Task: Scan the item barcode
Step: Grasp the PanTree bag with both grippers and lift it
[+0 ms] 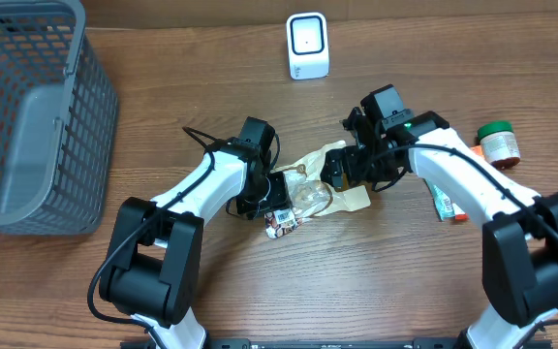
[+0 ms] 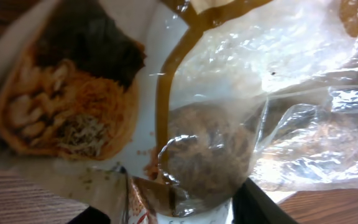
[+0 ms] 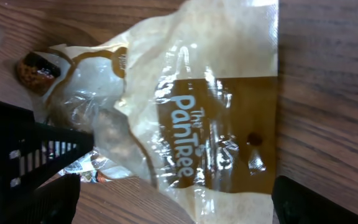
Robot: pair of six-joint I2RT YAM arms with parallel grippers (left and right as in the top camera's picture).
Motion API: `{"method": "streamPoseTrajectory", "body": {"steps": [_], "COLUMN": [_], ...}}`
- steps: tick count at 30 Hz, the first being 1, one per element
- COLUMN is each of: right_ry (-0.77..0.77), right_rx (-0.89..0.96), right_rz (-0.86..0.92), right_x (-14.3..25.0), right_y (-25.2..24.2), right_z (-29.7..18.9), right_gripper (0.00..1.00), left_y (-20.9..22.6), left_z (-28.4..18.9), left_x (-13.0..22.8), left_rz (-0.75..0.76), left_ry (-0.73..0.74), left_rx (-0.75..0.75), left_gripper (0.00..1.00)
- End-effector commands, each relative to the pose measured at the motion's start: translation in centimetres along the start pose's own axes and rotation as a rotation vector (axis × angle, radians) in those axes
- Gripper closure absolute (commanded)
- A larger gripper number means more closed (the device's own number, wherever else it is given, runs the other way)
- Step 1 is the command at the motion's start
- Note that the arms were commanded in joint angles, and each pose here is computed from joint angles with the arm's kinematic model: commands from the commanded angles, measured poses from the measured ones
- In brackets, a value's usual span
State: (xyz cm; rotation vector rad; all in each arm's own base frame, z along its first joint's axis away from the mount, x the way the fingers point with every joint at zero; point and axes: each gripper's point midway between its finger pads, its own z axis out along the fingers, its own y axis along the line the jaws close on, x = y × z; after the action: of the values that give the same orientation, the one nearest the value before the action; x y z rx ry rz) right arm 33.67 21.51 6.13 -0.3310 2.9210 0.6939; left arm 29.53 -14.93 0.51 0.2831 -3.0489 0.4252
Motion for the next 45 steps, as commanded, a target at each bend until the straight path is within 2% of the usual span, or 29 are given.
{"method": "streamPoseTrajectory", "body": {"steps": [1,5,11,24,34,37,41,44,45], "right_ry": [0.001,-0.008,0.030,0.177,0.187,0.181,0.180,0.181,0.182], "right_rx": [-0.041,-0.043,-0.060,-0.235,-0.284,-0.287,-0.286,-0.286,-0.285], "right_rz": [-0.005,-0.009,0.040,0.031,-0.021,-0.026,-0.026,-0.025,-0.025], "right_x": [-0.5,-1.0,-0.7,2.3,2.8,2.7,2.7,2.7,2.7], "right_y": [0.4,0.2,-0.3,3.5,5.8,5.9,5.9,5.8,5.8], "right_z": [0.3,1.0,2.9,6.1,6.6,6.6,6.6,6.6,6.6], "right_gripper": [0.00,0.00,0.00,0.00,0.32,0.39,0.52,0.59,0.60], "left_y": [1.9,1.9,1.9,1.9,1.8,1.8,1.8,1.7,1.5], "left_z": [1.8,1.8,1.8,1.8,1.8,1.8,1.8,1.8,1.8], "left_x": [1.0,1.0,1.1,1.1,1.1,1.1,1.1,1.1,1.2], "left_rz": [-0.021,-0.019,-0.010,-0.006,0.002,0.002,0.002,0.011,0.019], "left_ry": [0.039,0.040,0.045,0.046,0.046,0.045,0.045,0.049,0.054], "left_rx": [-0.084,-0.084,-0.083,-0.079,-0.075,-0.074,-0.074,-0.068,-0.059], "left_gripper": [0.62,0.63,0.57,0.59,0.58,0.57,0.48,0.29,0.26]}}
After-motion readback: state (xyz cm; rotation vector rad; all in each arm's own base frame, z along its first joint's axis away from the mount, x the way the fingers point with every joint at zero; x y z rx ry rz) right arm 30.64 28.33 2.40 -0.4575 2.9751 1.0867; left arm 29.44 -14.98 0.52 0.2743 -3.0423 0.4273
